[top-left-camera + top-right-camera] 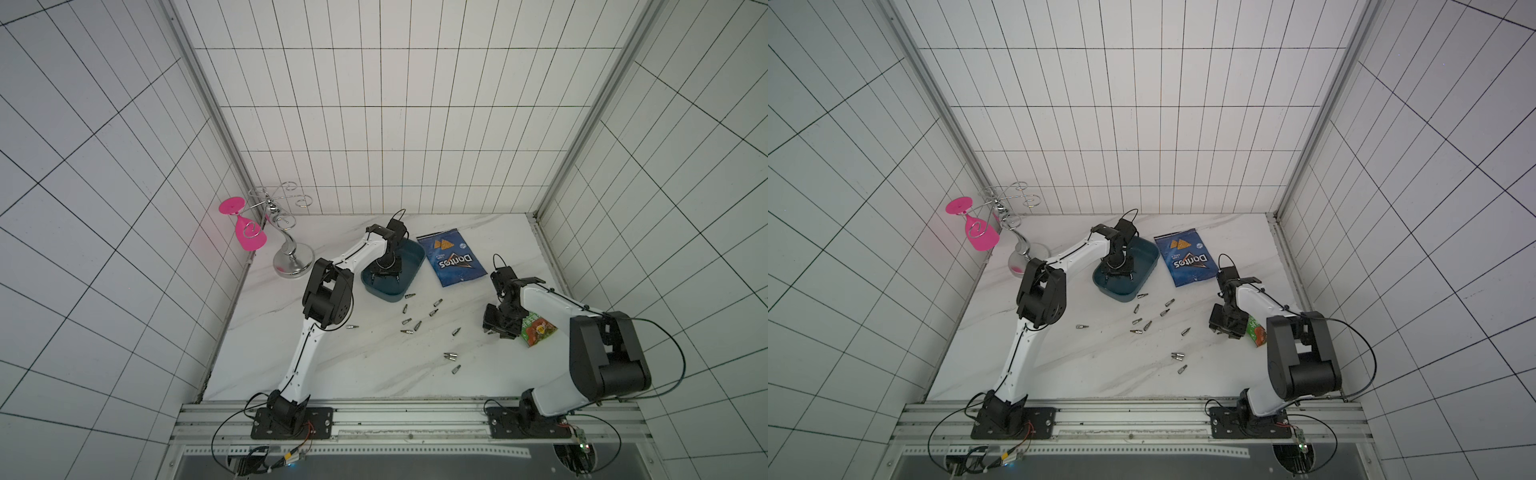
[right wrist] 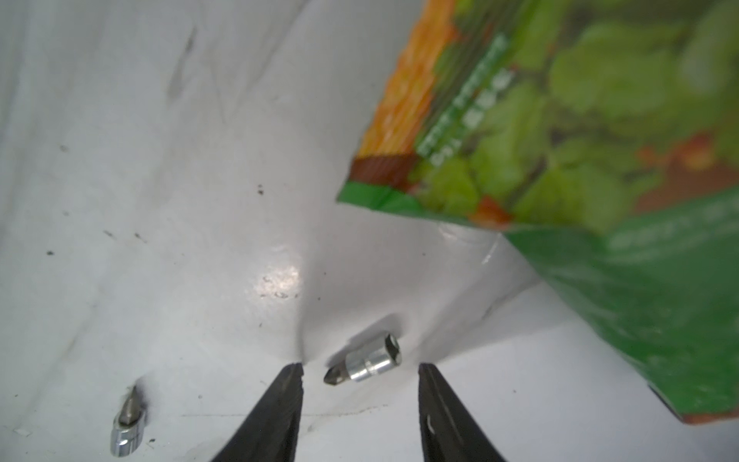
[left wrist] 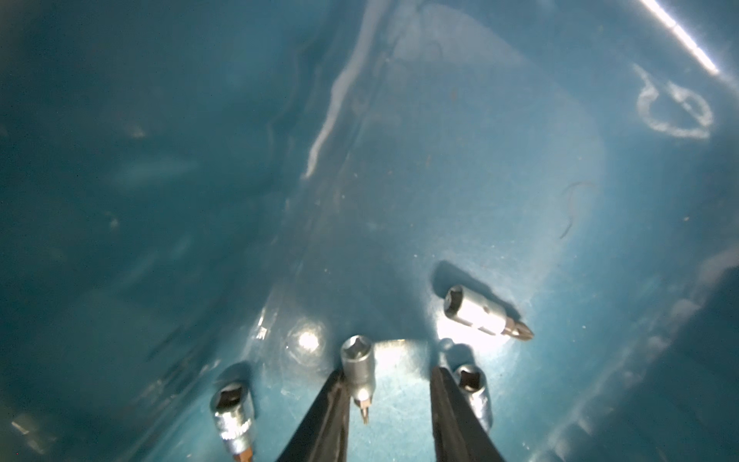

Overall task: Put the bit on the desktop into the storage box
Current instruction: Place the screwdriver bit in the storage box.

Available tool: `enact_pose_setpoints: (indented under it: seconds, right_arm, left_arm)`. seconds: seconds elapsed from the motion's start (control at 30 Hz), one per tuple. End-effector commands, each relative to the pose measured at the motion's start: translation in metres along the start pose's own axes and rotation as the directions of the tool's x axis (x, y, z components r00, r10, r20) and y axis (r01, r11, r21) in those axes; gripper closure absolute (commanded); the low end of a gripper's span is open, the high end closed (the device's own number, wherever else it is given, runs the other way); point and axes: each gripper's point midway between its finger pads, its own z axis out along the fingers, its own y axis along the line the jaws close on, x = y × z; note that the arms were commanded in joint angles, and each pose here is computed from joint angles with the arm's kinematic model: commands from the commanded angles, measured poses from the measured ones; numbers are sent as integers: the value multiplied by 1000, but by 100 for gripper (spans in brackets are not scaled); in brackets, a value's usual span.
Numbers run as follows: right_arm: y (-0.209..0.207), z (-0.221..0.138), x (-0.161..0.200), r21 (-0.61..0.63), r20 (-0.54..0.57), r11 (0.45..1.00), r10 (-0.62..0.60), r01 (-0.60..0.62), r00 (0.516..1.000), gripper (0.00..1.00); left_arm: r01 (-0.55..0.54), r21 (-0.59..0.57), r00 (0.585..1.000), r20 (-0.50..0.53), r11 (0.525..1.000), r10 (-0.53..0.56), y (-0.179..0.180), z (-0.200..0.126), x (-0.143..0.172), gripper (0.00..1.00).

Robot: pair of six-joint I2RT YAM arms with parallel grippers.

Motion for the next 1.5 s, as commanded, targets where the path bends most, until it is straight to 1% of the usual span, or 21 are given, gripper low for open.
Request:
enact_pose_setpoints:
  seconds: [0.0,0.33,0.53,0.7,0.87,1.0,1.1,1.23,1.33,1.47]
  right_arm:
    - [-3,6,-1,6,-11,1000,22,-22,1000,53]
    - [-4,15,2,21,-46,1000,20,-19,999,64]
    - [-6,18,4,25,-53,1000,16,-15,998,72]
    - [-5,20,5,23,-67,1000,11,-10,998,83]
    - [0,21,2,8,-70,1000,7,-6,998,91]
    - [4,19,1,-9,-70,1000,3,-4,998,100]
    - [8,7,-6,-23,-38,1000,-9,9,999,100]
    - [23,-27,-28,-41,41,997,-61,63,997,100]
    - [43,-58,-49,-39,101,991,-126,130,987,100]
    - [83,-93,-77,-38,181,970,-232,242,956,100]
  left_arm:
    - [-6,1,998,55,1000,6,-3,-18,-9,62]
    - [-5,11,991,137,1000,4,-2,-65,-19,61]
    - [7,-5,985,170,1000,-6,6,-95,-18,60]
    - [20,-26,985,171,999,-15,19,-114,-3,57]
    - [49,-43,985,170,998,-41,40,-129,20,54]
    - [78,-45,985,160,996,-70,55,-136,42,54]
    - [99,-47,985,144,994,-91,65,-137,61,54]
    - [140,-57,985,110,989,-133,78,-134,87,54]
    - [171,-62,982,94,983,-165,86,-132,104,54]
    - [202,-74,977,80,976,-196,95,-128,121,51]
